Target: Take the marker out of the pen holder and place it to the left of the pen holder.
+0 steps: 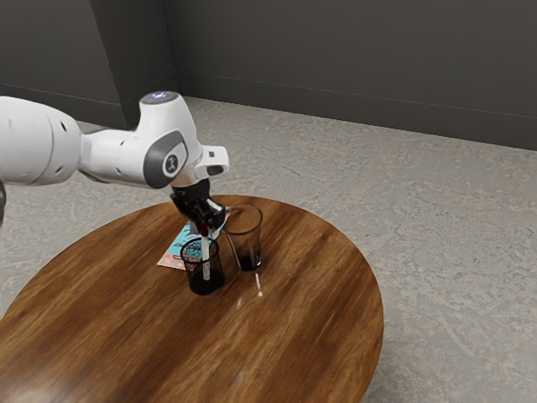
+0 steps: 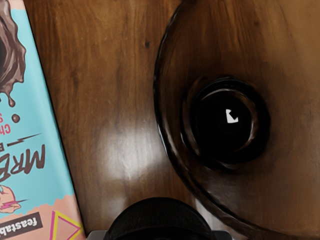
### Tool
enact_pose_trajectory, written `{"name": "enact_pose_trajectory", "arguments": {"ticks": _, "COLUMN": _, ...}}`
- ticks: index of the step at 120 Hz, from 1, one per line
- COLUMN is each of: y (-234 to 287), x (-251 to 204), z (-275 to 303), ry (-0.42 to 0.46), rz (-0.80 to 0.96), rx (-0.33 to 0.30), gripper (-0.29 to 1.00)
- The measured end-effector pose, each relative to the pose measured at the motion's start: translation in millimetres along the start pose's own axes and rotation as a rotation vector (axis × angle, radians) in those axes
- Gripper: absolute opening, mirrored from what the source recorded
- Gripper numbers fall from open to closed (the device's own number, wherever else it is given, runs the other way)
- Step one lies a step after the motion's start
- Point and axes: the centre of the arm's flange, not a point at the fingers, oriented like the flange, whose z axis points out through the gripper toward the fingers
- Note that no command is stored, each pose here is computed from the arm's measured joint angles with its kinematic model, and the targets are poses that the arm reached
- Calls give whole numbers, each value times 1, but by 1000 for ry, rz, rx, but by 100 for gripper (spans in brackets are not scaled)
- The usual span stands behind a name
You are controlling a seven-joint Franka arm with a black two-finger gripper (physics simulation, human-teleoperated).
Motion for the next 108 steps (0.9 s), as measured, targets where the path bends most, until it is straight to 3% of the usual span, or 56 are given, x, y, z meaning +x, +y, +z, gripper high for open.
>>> {"name": "enact_pose_trajectory", "arguments": {"ticks": 78, "y": 0, "x": -1, "z": -5, "ry": 18, "rz": -16, "rx": 13, "gripper": -5}}
{"name": "enact_pose_trajectory", "arguments": {"ticks": 92, "y": -8, "x": -2, "z": -27, "ry": 40, "rz": -48, "rx": 16, "gripper": -6}}
{"name": "enact_pose_trajectory", "arguments": {"ticks": 108, "y": -14, "x": -8, "z": -96, "ry": 118, "rz": -82, "rx": -9, "gripper": -7}}
